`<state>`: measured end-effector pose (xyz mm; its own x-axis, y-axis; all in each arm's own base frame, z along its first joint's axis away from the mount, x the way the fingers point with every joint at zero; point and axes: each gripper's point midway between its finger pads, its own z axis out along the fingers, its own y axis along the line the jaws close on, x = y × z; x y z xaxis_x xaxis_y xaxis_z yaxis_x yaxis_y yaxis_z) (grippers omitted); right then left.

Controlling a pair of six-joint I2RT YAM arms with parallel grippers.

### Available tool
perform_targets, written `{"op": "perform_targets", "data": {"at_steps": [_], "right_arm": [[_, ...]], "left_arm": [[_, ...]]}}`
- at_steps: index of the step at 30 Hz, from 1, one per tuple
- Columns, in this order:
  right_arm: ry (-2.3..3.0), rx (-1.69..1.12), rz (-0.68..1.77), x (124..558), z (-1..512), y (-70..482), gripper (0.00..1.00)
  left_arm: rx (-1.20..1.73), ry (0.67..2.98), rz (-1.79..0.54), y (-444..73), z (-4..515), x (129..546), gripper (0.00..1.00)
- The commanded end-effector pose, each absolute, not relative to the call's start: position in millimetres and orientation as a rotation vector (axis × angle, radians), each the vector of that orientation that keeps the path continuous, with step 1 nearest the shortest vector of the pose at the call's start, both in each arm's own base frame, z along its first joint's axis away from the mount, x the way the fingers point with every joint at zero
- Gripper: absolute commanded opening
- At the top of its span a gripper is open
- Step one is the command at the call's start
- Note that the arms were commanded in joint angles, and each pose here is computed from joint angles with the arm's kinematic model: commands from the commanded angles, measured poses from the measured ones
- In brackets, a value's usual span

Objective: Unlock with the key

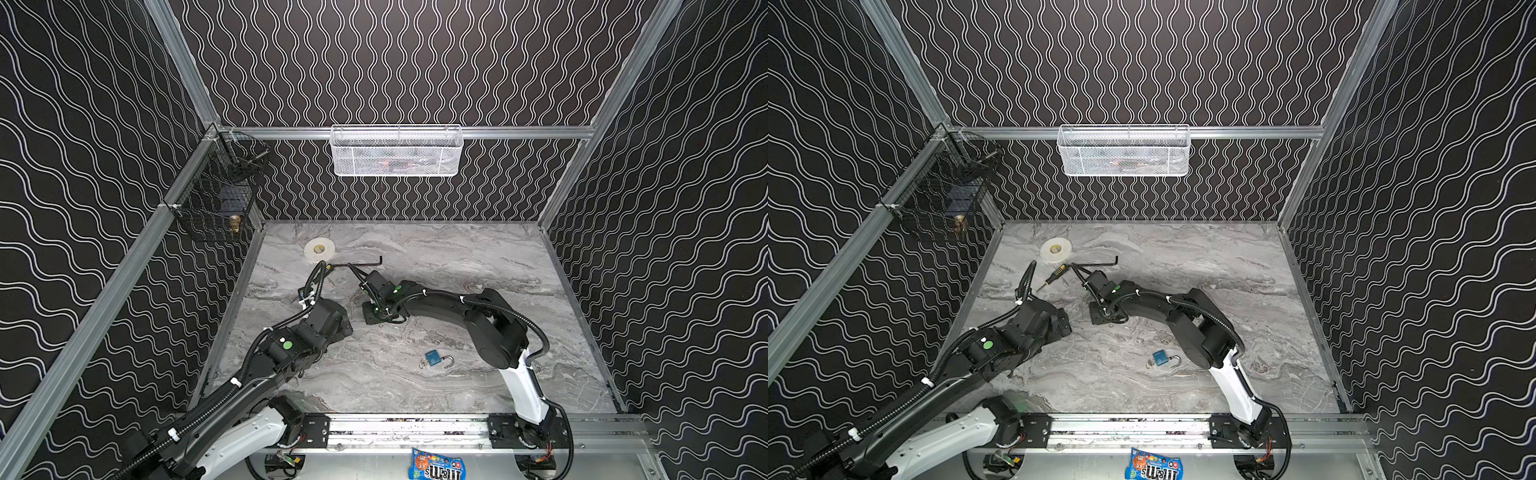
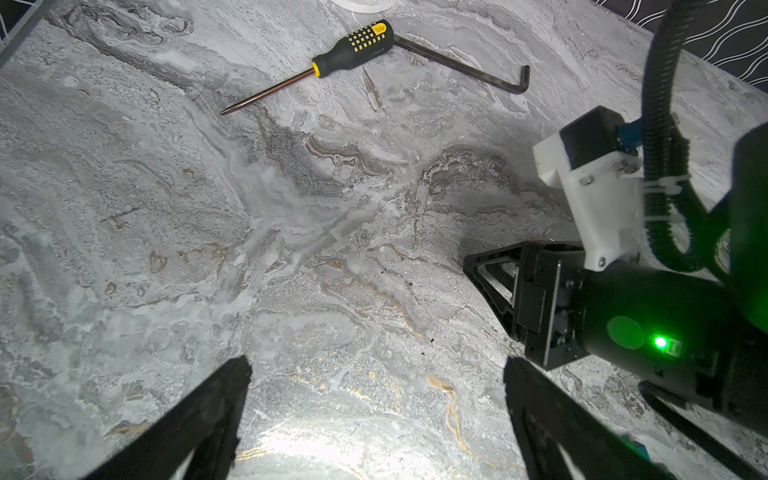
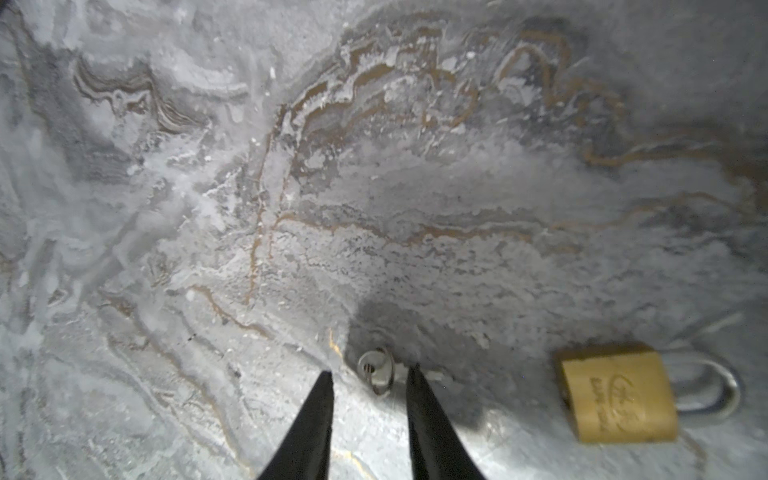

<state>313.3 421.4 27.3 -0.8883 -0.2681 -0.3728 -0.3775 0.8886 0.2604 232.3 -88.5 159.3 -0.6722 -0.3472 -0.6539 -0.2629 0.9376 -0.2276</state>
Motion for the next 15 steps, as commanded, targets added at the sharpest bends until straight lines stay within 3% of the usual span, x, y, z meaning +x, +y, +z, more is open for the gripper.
{"op": "perform_targets", "data": {"at_steps": [1,15], "right_arm": [[2.717,-0.479,0.455,316.1,28.1,423.5,0.28],[2.718,-0.496,0.406,318.4,22.7,423.2,0.19]], "left_arm": [[-0.466,2.33,-0.124,-82.8,158.3,231.8,0.99],[-0.475,2.333,-0.136,-84.5,155.3,233.1,0.99]]}}
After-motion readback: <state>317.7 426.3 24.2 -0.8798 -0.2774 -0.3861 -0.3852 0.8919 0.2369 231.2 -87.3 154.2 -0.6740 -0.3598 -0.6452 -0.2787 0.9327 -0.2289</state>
